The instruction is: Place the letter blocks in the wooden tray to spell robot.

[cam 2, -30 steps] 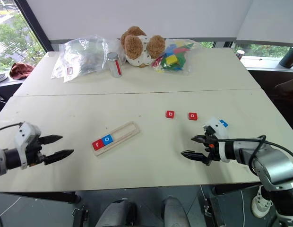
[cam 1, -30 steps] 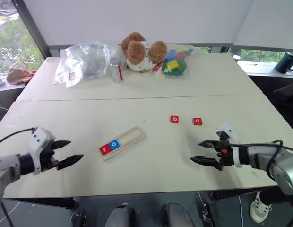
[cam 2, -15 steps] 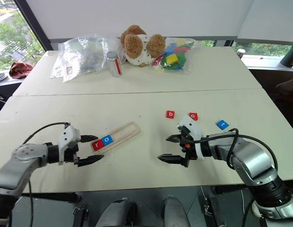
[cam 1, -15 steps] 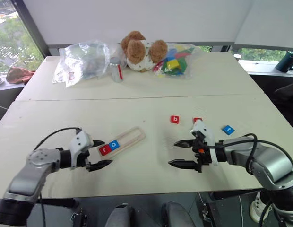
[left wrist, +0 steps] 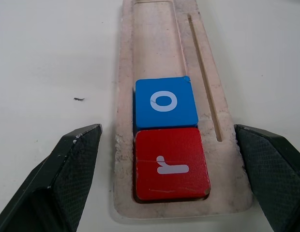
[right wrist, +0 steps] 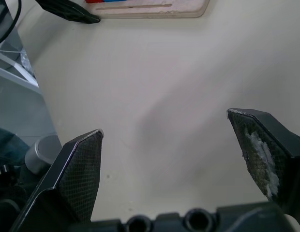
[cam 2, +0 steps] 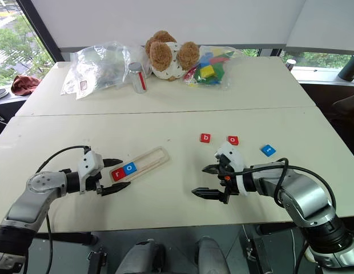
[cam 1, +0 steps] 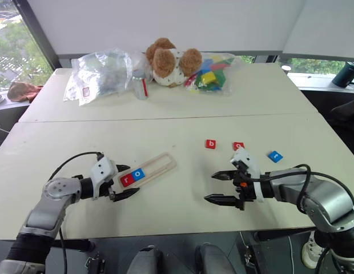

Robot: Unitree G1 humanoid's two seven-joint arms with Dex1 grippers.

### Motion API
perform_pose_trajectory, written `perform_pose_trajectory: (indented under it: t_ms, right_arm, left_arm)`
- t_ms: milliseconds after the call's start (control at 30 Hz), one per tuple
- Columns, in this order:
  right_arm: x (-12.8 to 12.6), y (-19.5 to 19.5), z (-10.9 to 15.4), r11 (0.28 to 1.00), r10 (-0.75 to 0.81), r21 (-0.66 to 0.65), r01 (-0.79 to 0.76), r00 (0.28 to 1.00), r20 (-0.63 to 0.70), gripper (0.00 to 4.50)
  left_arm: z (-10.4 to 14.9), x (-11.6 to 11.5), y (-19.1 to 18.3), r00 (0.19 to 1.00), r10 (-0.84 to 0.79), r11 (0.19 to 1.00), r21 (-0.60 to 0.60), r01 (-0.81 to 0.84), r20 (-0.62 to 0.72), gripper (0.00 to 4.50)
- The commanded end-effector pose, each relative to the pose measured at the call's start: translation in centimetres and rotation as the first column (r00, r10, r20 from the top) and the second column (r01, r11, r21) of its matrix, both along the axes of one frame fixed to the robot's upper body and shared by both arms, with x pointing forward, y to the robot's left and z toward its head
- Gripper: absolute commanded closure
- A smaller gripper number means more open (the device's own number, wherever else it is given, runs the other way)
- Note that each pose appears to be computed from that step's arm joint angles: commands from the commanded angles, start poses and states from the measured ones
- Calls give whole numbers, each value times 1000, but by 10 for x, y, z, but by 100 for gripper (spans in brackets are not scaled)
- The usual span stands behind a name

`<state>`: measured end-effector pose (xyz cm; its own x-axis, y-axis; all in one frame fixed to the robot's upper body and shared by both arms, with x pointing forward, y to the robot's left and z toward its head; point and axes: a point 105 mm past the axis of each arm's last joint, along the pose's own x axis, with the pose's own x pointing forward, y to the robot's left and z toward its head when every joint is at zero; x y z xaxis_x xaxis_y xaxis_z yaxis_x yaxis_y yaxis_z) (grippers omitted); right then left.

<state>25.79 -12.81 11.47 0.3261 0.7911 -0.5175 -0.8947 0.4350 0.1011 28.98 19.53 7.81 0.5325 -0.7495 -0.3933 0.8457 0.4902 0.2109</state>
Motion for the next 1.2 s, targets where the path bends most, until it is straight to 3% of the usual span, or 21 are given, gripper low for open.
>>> perform_pose_trajectory:
  t_ms: [33,300,400,433,667,1000,1200]
  right_arm:
    - [1,0,9,1000,5,3,-5,999,54,6]
    - [0,-4,13,1000,-4,5,3,998,58,6]
    - [5,-10,18,999,-34,11,33,997,75,0]
    - [7,-12,19,999,-43,12,42,996,80,0]
    - [8,-18,19,997,-73,7,73,994,83,0]
    - [17,-57,27,969,-246,-6,249,960,132,0]
    - [16,-73,29,932,-357,5,362,916,183,0]
  left_arm:
    - [-13,0,9,1000,10,996,90,-7,-27,0]
    - [-25,-4,10,997,-7,996,84,13,-78,0]
    - [-24,-2,10,997,-9,997,81,15,-76,133]
    - [-24,-1,10,997,-15,996,84,21,-75,140]
    - [-14,9,4,996,-66,994,88,71,-54,140]
    - [1,40,-61,918,-397,910,126,394,-1,140]
    - [5,63,-96,863,-506,853,155,499,4,140]
